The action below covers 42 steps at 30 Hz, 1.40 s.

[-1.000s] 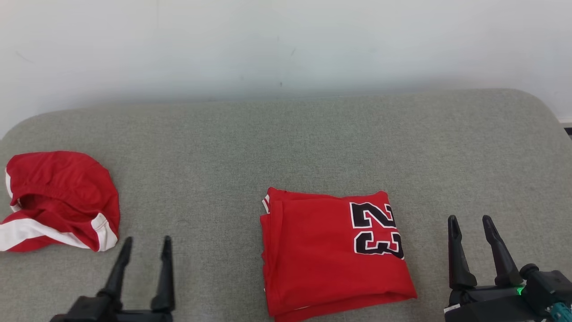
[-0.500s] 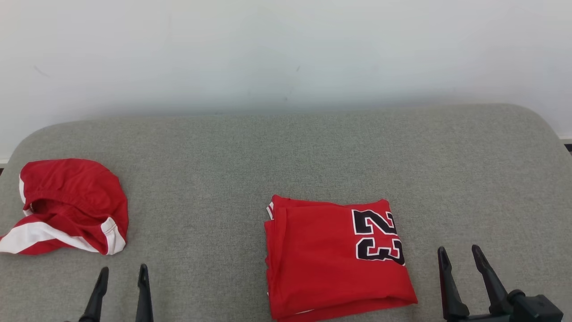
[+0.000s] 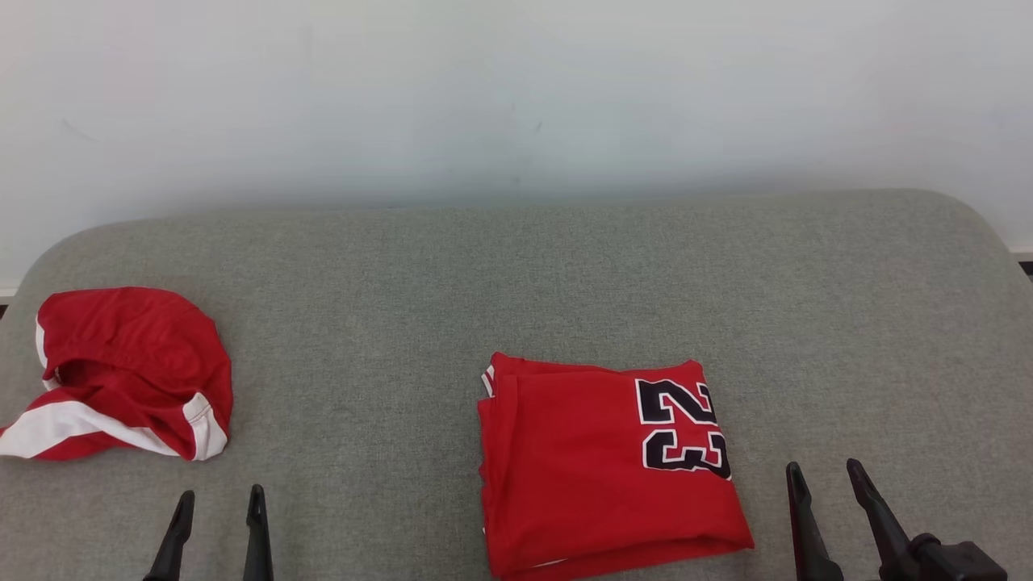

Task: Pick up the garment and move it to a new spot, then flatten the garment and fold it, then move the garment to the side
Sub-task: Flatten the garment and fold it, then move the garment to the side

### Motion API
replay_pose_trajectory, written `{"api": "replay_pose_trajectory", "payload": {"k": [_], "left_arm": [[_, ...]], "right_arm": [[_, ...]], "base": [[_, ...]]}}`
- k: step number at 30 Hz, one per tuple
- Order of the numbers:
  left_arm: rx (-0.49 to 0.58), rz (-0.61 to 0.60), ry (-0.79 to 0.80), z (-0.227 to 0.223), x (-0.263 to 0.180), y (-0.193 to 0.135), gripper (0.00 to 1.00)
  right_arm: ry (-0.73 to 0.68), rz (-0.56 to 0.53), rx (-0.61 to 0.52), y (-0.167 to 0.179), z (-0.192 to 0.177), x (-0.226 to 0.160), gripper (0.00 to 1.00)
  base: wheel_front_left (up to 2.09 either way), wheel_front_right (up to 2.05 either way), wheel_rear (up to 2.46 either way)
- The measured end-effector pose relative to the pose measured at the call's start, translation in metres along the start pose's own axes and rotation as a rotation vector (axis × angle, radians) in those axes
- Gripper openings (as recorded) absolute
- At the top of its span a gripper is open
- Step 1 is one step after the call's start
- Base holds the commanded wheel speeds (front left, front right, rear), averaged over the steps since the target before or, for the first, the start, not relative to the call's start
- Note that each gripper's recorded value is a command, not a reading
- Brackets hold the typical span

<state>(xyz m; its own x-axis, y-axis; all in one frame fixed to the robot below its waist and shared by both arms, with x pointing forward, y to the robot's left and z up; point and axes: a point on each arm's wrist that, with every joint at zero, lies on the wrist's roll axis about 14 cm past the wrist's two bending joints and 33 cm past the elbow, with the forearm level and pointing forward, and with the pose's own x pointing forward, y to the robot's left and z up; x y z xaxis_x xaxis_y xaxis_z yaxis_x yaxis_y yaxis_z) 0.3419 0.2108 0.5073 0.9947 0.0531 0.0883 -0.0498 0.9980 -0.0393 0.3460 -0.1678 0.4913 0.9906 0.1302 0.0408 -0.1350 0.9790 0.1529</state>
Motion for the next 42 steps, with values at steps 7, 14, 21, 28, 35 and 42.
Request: {"api": "replay_pose_trajectory", "payload": {"k": [7,14,21,28,35,42], "left_arm": [[-0.006,-0.001,0.001,0.0,0.001,0.0,1.0],[-0.009,0.005,-0.001,0.0,0.001,0.001,1.0],[-0.008,0.031,0.011,-0.003,0.0,0.007,1.0],[-0.008,0.05,0.029,-0.009,0.004,0.013,1.0],[-0.012,0.047,0.044,-0.015,0.01,0.011,1.0],[-0.021,0.039,0.045,-0.016,0.018,0.007,1.0]], "right_arm": [[-0.003,0.025,-0.006,0.004,0.004,0.018,1.0],[0.079,0.073,-0.042,0.011,-0.005,0.051,1.0],[0.21,0.106,-0.06,0.016,-0.039,0.07,1.0],[0.369,0.11,-0.067,0.012,-0.086,0.074,1.0],[0.478,0.136,-0.08,0.018,-0.117,0.07,1.0],[0.475,0.169,-0.086,0.025,-0.116,0.082,0.0]], "base": [[0.0,0.0,0.0],[0.0,0.0,0.0],[0.0,0.0,0.0],[0.0,0.0,0.0],[0.0,0.0,0.0],[0.0,0.0,0.0]]}}
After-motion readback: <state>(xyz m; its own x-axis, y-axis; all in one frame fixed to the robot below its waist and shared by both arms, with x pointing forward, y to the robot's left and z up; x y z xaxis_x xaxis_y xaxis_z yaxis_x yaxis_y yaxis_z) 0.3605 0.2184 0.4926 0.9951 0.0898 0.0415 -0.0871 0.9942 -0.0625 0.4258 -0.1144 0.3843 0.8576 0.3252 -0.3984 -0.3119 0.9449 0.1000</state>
